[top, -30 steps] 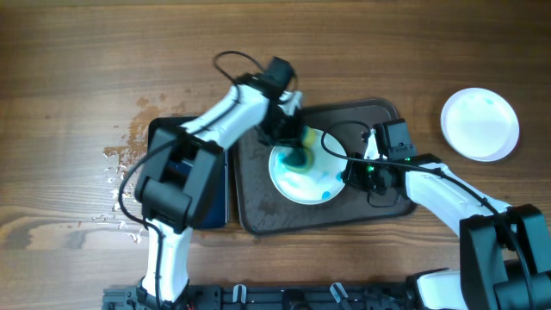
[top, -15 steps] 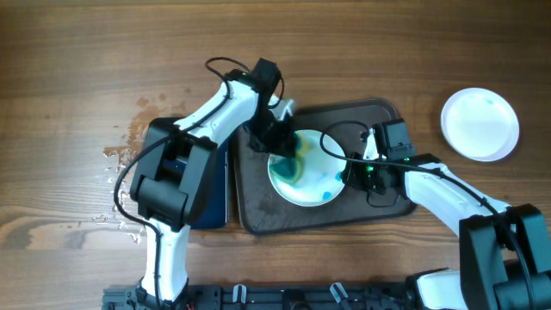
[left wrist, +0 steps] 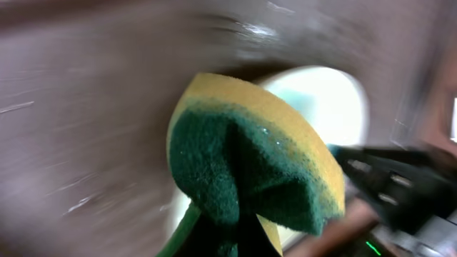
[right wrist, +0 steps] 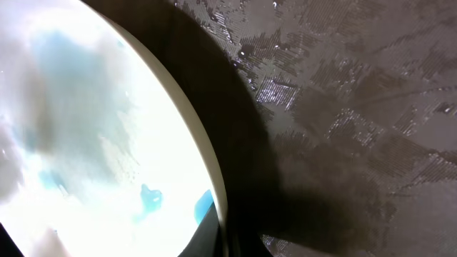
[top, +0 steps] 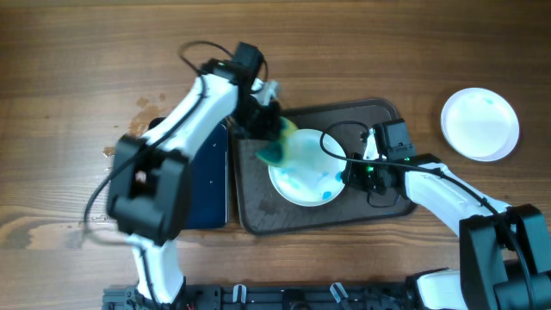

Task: Clean dirty plates on tray and stack at the side
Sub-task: 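Lift the sponge away left and raise the plate with the right gripper, then carry the plate over the black tray and tilt it to rinse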

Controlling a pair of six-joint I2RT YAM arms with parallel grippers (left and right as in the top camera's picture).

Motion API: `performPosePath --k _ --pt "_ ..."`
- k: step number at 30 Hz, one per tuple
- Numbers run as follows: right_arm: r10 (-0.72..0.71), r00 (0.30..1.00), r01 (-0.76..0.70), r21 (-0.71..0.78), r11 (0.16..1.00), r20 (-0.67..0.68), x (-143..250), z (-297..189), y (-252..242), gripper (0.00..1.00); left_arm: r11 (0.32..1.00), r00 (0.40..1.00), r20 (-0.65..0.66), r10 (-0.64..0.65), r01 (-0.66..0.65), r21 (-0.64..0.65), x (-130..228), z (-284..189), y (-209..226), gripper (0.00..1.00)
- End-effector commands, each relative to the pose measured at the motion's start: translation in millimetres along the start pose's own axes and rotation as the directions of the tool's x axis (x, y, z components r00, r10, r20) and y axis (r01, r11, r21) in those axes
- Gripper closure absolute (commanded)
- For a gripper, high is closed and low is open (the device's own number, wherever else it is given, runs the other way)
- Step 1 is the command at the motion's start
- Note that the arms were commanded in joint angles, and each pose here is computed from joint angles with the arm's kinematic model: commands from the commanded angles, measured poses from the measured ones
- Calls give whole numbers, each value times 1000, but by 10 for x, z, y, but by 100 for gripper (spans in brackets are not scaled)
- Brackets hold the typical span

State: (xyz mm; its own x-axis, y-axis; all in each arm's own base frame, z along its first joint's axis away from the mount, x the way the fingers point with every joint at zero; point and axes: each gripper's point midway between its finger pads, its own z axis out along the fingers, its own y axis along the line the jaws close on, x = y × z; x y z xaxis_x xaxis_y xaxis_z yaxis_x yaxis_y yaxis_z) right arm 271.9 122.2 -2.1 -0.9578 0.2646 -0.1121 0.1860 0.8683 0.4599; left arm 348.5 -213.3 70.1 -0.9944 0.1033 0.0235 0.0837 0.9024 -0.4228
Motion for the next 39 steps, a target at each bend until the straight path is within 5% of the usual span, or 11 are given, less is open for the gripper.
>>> performPosePath --k 1,6,13,19,26,31,39 --pt "-30 1000 30 47 998 -9 25 29 -112 95 912 939 341 -52 184 -367 -170 -1009 584 96" --pt "-110 994 110 44 993 -7 -116 -78 15 95 856 887 459 -55 279 -436 -18 -1627 833 96" --pt "-290 957 288 84 954 17 -502 -478 410 95 798 857 486 -170 409 -442 42 -1818 1337 96" --pt "-525 846 512 139 848 87 -645 -808 1218 96 696 756 585 -295 589 -410 87 -2098 1864 96" --pt "-675 718 657 154 738 171 -363 -841 2002 95 585 638 630 -443 738 -336 342 -2370 2502 96" --pt "-711 668 697 150 701 221 -236 -729 2326 95 564 555 621 -554 799 -210 474 -2440 2748 96" --pt "-778 599 756 183 628 190 -378 -430 2821 95 561 550 615 -565 802 -202 500 -2442 2770 96"
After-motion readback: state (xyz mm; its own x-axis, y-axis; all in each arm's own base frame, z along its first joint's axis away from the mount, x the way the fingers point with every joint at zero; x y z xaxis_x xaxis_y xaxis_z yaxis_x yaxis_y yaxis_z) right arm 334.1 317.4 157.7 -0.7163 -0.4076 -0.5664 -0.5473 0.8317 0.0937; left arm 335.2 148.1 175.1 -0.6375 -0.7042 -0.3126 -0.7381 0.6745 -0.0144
